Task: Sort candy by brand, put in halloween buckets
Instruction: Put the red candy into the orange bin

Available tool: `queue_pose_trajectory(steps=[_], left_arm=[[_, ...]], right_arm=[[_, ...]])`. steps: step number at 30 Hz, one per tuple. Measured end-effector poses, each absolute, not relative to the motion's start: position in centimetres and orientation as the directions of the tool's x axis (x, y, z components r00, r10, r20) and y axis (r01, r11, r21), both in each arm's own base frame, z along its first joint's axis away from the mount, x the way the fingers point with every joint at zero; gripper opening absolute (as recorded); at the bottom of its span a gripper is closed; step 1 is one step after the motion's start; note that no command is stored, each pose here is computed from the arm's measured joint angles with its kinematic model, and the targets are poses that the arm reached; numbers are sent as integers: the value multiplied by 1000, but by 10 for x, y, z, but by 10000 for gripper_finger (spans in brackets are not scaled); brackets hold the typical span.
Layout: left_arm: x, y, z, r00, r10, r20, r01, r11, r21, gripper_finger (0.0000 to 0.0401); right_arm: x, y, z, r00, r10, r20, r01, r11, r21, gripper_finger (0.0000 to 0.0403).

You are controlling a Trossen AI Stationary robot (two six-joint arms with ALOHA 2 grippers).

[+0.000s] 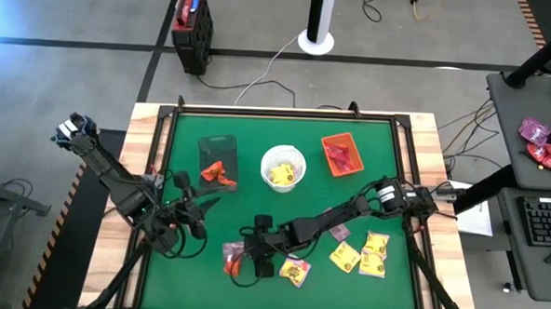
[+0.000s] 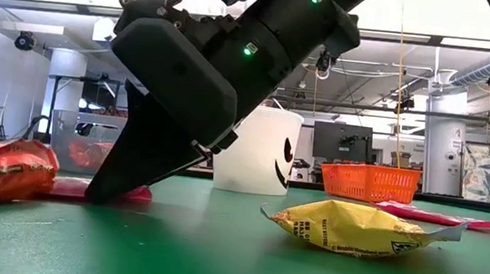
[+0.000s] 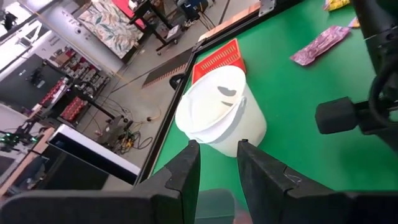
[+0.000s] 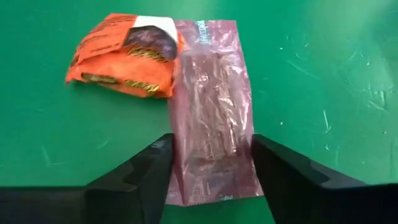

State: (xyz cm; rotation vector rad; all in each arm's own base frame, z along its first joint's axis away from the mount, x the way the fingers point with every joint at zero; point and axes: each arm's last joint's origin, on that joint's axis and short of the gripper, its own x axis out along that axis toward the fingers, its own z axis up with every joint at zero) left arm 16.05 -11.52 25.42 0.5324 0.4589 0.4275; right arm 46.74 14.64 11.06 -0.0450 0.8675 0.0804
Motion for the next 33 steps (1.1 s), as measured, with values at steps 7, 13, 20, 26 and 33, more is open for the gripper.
queue_pose_trajectory(steps=[7,13,20,26,33], left_arm=[[163,-112,254,805,512,-300,-268,764,587,91],[165,-109,254,794,528,-300,-283,759,587,91],[166,-109,255,797,523,-302,-283,766,577,91],[168,-113,259,817,492,-300,-305,811,499,91],[172,-120,278,856,390,-339,-258,891,374,91]], right_arm=[[469,143,113,653,49,-756,-62,998,11,130],[470,137,118,664,10,-747,-17,1000,-2,75],[470,131,139,687,-1,-726,-28,999,-28,48],[454,119,186,662,-35,-748,-14,998,-60,47],[414,96,253,597,-154,-787,52,987,-153,47]])
